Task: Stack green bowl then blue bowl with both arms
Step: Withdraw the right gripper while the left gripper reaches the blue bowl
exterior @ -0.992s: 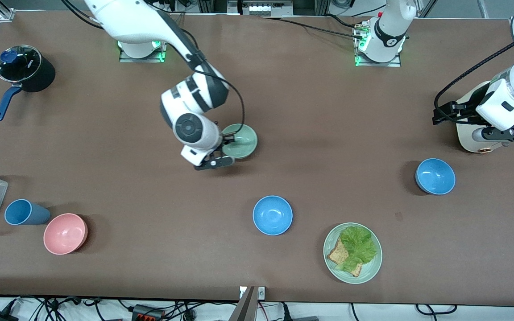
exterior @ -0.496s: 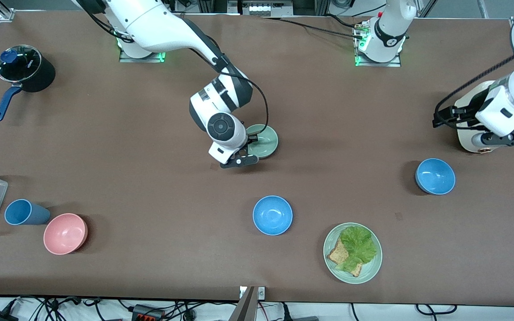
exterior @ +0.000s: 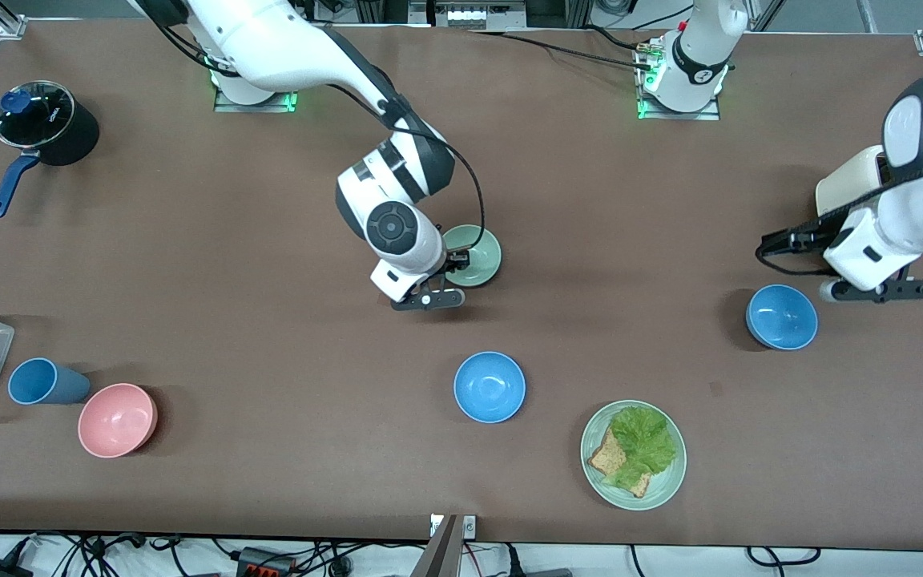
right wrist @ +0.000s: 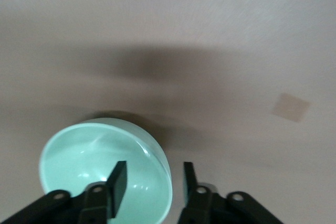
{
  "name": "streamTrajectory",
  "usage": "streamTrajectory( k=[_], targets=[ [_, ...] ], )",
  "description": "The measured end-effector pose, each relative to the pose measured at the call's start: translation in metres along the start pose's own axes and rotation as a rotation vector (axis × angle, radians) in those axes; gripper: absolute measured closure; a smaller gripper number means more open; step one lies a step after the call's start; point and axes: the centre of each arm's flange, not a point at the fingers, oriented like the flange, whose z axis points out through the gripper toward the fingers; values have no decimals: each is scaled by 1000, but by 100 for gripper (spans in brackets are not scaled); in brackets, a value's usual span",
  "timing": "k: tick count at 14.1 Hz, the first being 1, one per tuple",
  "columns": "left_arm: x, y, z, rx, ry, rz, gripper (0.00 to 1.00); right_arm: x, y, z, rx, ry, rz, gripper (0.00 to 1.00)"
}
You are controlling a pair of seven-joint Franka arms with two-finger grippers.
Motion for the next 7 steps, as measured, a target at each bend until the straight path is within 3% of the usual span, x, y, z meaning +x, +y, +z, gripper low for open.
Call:
streamTrajectory(
  k=[4,7],
  targets=[
    [32,-66,50,-9,15,61,0,25,71,-127,10,51,95,1],
    [53,-103,97,-14,26,79,0,45,160,-194,-38,133,166,0]
  ],
)
